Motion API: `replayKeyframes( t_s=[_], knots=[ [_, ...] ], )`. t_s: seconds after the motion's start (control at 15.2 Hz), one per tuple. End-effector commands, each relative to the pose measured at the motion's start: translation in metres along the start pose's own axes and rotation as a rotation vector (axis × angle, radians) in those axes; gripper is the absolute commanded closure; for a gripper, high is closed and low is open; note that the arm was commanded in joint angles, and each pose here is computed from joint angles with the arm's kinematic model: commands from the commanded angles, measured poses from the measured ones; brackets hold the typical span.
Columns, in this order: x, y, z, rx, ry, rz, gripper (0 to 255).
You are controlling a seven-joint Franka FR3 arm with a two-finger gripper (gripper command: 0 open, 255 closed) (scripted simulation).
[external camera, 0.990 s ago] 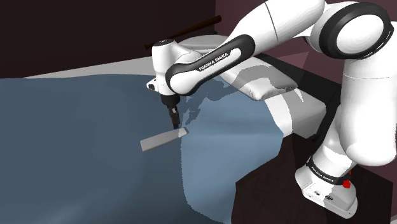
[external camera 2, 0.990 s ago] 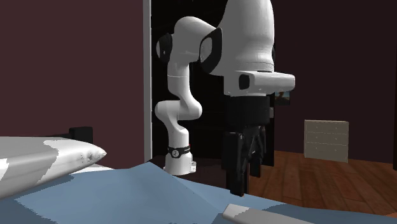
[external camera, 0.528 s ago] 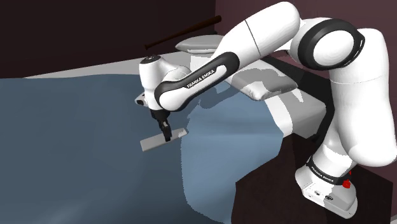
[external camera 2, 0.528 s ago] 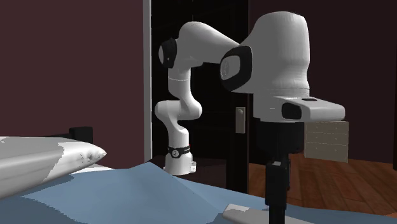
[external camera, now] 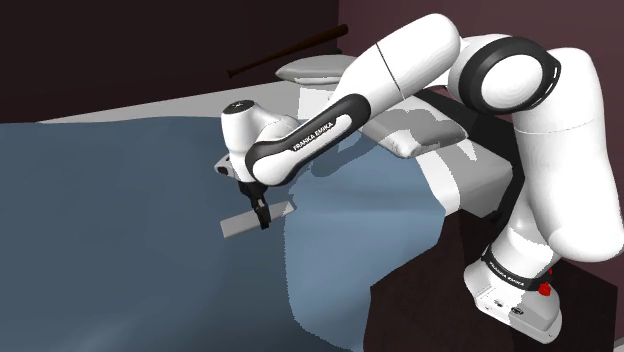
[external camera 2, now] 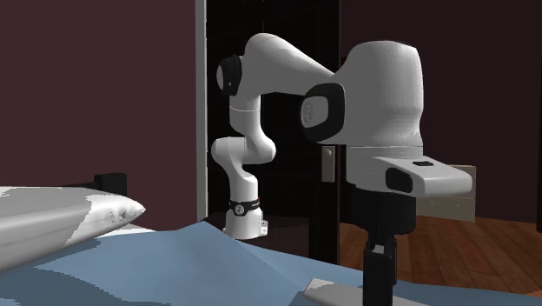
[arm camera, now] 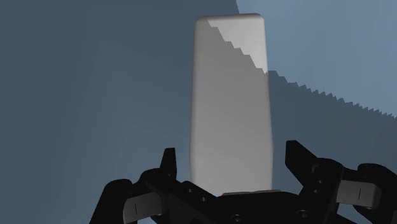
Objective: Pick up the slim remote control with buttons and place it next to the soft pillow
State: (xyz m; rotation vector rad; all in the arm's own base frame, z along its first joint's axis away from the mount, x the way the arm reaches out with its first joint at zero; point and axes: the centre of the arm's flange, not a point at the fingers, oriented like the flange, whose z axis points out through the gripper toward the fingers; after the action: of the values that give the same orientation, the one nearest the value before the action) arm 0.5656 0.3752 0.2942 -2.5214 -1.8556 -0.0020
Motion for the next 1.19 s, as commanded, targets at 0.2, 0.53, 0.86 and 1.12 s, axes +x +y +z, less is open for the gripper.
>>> replayKeyframes(
  t_s=[0.2, 0.53, 0.86, 1.12],
  knots=[
    [0.0, 0.0, 0.001, 0.0, 0.0, 0.0, 0],
    [0.0, 0.0, 0.001, 0.0, 0.0, 0.0, 255],
    [0.0, 0.0, 0.001, 0.0, 0.0, 0.0, 255],
    [0.0, 0.0, -0.02, 0.0, 0.0, 0.0, 255]
  ],
)
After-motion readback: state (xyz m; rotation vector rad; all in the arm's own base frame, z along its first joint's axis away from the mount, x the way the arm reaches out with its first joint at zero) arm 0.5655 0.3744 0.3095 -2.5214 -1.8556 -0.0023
